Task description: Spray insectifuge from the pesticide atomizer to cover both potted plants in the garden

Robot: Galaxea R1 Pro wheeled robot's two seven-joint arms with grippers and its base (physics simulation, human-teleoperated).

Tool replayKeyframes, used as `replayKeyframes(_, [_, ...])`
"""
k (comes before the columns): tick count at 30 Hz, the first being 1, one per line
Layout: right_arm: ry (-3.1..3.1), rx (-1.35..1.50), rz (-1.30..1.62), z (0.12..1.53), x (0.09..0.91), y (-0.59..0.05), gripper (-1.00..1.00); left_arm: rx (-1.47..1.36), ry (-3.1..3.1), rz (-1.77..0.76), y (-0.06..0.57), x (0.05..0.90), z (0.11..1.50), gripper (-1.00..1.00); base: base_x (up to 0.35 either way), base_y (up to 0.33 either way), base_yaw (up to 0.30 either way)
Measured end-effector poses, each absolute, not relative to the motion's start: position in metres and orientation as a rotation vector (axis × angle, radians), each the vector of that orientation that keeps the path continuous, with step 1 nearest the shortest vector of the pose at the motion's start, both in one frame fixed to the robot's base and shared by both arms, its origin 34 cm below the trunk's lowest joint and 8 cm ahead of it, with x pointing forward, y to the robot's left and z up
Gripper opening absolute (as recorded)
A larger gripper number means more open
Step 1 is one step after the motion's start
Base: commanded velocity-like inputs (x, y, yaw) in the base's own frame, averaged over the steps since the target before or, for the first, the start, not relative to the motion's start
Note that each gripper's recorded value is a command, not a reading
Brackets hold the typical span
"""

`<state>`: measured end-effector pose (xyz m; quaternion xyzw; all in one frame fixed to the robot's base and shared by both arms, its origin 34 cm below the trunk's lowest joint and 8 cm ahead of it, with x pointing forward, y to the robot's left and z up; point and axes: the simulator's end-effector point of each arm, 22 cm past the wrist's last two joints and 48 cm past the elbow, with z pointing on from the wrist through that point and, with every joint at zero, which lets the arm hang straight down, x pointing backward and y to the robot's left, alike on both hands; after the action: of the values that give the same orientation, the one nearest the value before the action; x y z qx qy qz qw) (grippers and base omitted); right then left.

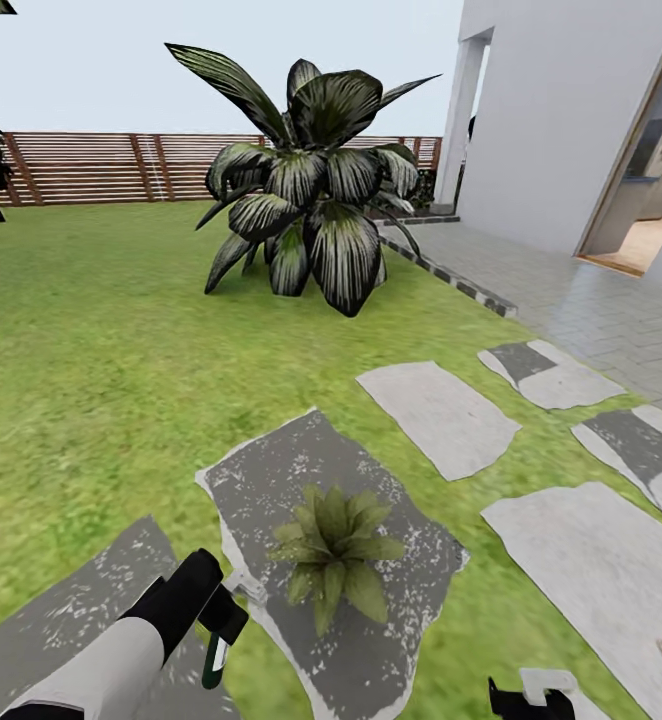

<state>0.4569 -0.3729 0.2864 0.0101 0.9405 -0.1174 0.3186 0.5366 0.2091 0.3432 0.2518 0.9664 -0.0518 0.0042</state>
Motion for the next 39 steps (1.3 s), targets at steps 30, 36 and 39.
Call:
replayKeyframes(30, [2.474, 0.026, -0.309, 0.2861, 0.4569, -0.3729, 1.0, 0.791, 3.019, -0.165, 0.2064, 0.5394, 0.3443, -1.0, -0.022, -0.181, 0.146])
replayKeyframes(36, [2.475, 0.027, -0.309, 0.2859, 0.4568, -0.3729, 1.0, 0.789, 3.016, -0.162, 0.2071, 0.5407, 0.3447, -1.0, -0.204, -0.222, 0.0])
replayKeyframes(39, [2.475, 0.027, -0.309, 0.2859, 0.4568, -0.3729, 1.0, 0.788, 3.016, -0.161, 0.2074, 0.541, 0.3449, -1.0, -0.233, -0.199, 0.063])
